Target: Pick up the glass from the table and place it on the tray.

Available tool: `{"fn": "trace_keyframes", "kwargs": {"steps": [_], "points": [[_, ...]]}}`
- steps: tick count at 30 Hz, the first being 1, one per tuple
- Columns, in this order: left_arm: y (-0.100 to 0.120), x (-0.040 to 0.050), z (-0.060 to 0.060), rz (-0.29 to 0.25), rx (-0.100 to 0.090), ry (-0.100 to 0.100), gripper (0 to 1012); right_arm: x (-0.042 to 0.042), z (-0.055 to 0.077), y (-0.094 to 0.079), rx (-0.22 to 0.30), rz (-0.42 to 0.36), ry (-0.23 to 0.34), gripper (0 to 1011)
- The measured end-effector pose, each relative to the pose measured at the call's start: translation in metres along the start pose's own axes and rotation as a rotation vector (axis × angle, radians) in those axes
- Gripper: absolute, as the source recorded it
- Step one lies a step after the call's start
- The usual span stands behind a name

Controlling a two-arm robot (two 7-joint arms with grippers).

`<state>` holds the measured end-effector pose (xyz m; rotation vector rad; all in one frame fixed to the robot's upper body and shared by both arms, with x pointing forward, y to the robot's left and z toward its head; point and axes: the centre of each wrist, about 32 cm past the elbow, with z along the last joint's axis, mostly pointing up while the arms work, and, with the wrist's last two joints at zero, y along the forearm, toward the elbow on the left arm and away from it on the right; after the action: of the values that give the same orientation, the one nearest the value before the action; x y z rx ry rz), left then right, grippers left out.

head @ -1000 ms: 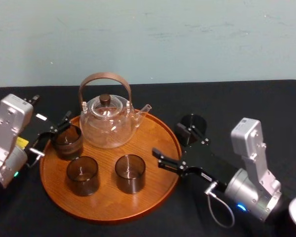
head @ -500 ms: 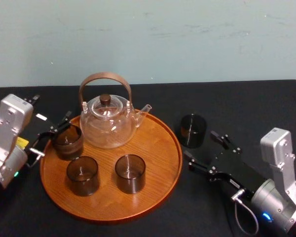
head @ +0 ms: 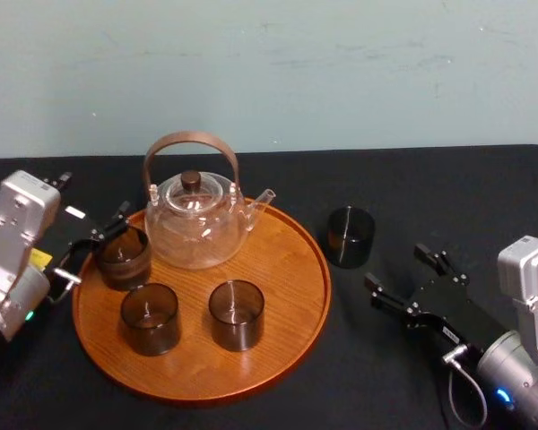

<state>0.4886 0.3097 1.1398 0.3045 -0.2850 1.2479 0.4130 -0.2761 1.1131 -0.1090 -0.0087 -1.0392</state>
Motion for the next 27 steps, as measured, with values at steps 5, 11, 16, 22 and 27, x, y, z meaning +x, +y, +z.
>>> {"fn": "trace_keyframes", "kwargs": {"steps": [5,11,16,22,27], "points": [[0.000,0.0000,0.000,0.000,0.000,0.000,1001,0.0036,-0.002,0.006,-0.016,-0.011,0.007,1002],[0.000,0.0000,0.000,0.000,0.000,0.000,1001,0.0085,-0.002,0.020,-0.029,-0.002,0.018,1002],[0.000,0.0000,0.000,0.000,0.000,0.000,1001,0.0134,-0.003,0.034,-0.039,0.010,0.017,1002],[0.000,0.0000,0.000,0.000,0.000,0.000,1001,0.0182,-0.004,0.047,-0.049,0.018,0.015,1002],[0.000,0.0000,0.000,0.000,0.000,0.000,1001,0.0224,-0.006,0.056,-0.058,0.019,0.017,1002]]}}
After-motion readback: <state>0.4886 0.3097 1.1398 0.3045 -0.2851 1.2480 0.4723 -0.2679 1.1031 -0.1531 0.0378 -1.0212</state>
